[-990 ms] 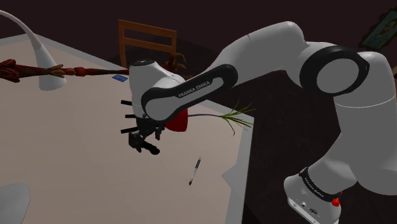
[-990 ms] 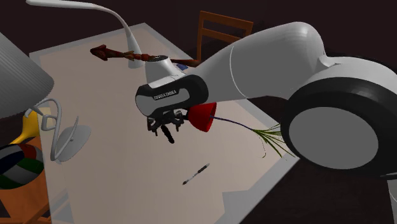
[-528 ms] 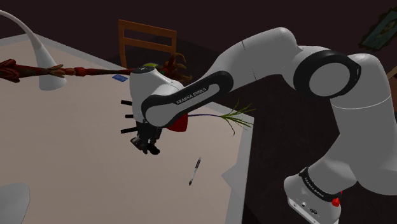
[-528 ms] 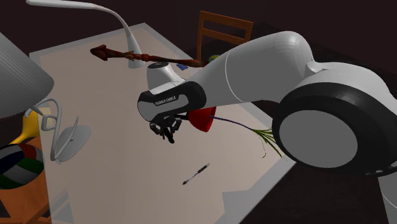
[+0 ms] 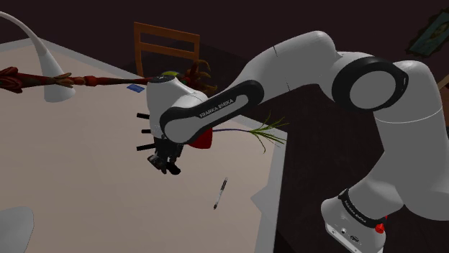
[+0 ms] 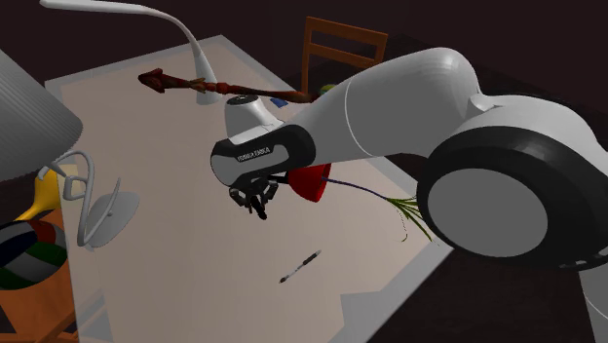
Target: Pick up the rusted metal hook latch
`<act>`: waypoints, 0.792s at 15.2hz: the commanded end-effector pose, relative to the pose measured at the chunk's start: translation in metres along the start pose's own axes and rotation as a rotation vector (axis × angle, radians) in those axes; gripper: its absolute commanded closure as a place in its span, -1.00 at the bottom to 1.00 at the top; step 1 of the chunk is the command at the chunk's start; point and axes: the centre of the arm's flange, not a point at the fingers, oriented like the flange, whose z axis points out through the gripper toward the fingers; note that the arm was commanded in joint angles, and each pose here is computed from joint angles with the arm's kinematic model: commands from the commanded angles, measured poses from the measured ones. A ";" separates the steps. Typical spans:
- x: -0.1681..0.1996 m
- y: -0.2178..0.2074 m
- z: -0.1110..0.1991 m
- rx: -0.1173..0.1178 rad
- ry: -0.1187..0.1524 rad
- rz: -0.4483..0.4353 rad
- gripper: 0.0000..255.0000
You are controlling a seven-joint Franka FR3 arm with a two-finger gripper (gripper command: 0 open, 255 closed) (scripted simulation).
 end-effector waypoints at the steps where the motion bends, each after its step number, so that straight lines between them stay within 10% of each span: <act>1: -0.001 0.000 -0.005 0.000 -0.001 0.000 1.00; 12: -0.010 -0.006 -0.062 0.000 -0.001 0.000 1.00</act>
